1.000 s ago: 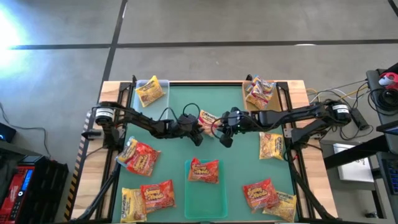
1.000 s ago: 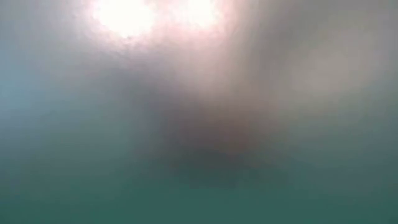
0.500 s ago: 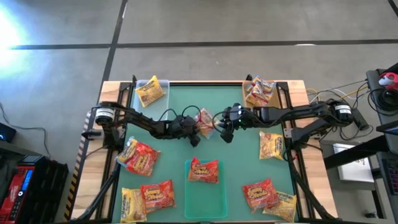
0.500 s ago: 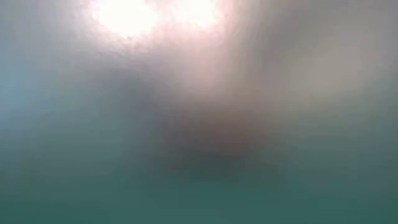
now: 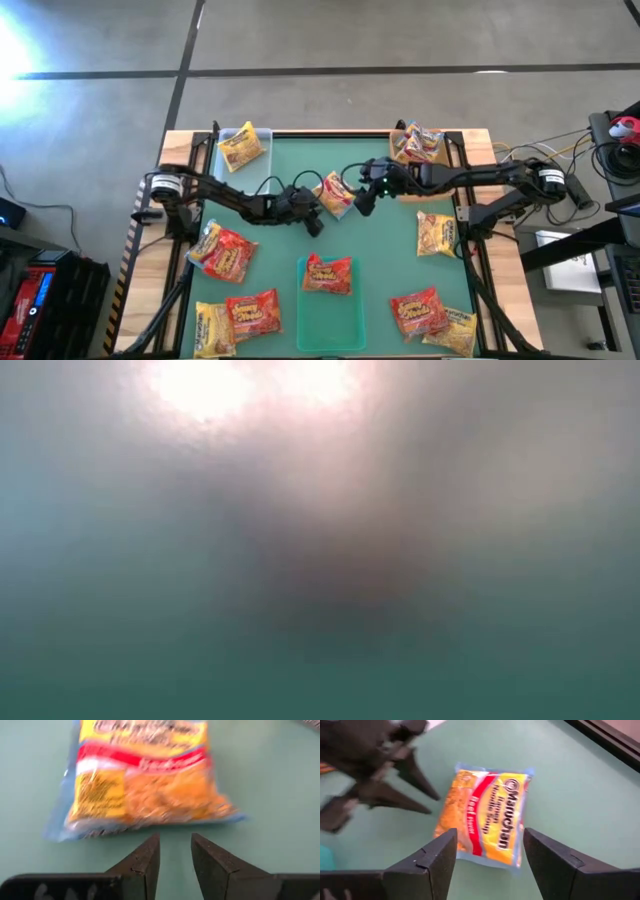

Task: Sort Maruchan noodles
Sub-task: Put the blue noodle pack into the yellow bin

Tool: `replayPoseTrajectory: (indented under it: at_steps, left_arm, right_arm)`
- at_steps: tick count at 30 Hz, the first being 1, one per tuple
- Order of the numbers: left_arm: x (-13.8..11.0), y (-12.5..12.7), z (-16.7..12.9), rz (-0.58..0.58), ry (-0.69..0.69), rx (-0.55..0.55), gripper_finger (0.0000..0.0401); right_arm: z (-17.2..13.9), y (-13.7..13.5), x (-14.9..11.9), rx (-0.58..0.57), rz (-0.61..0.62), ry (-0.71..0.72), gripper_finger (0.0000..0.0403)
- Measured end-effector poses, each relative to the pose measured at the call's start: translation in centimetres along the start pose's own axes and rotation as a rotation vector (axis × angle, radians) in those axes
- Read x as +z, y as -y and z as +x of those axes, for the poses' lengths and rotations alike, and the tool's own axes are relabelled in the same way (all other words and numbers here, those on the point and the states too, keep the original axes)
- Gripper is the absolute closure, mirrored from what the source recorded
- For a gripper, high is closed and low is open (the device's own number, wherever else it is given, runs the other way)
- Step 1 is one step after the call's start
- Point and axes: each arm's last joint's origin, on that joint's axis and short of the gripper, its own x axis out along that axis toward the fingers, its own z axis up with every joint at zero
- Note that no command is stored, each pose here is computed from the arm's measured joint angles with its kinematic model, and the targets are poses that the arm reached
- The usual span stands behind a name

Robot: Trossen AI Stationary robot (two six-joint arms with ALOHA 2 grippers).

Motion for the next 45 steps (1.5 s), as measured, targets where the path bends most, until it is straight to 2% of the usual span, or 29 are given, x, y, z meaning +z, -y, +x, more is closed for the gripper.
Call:
replayPoseTrajectory:
  at_steps: [6,12,16,18,20,24,28,31,36,40,45]
  left_arm:
    - [1.7,1.2,-0.1,0.046,0.054,-0.025,0.0307]
    - [2.5,0.5,0.9,0.071,0.082,0.048,0.0307]
    - [1.9,-0.2,1.6,0.064,0.058,0.077,0.0307]
    - [1.3,-0.6,2.2,0.066,0.037,0.093,0.0307]
    - [0.8,-0.9,2.7,0.056,0.018,0.106,0.0307]
    - [-0.2,-1.2,3.6,0.037,-0.001,0.128,0.0307]
    - [-0.7,-1.3,4.2,0.032,-0.001,0.138,0.0307]
    - [-0.4,-1.2,3.9,0.028,0.003,0.128,0.0307]
    - [0.1,-0.1,2.3,0.093,-0.019,0.055,0.0307]
    - [1.6,0.8,0.8,0.096,0.045,0.015,0.0307]
    - [2.2,1.0,0.6,0.097,0.092,0.001,0.0307]
  right_arm:
    - [0.5,1.5,-0.6,-0.048,0.061,-0.035,0.0184]
    - [0.8,2.0,-0.5,-0.071,0.106,-0.021,0.0184]
    - [1.4,2.3,-0.6,-0.213,0.14,0.025,0.0184]
    - [1.8,2.5,-0.8,-0.288,0.115,0.031,0.0184]
    - [2.1,2.5,-0.9,-0.301,0.08,0.02,0.0184]
    - [2.7,2.4,-1.2,-0.246,0.083,-0.01,0.0184]
    - [3.2,2.3,-0.9,-0.026,0.167,-0.056,0.0184]
    - [3.6,2.8,-0.8,0.055,0.209,-0.087,0.0184]
    - [3.6,3.9,-0.6,0.056,0.241,-0.088,0.0184]
    - [3.9,4.6,-0.5,0.037,0.26,-0.088,0.0184]
    - [5.1,5.1,-1.1,0.015,0.268,-0.127,0.0183]
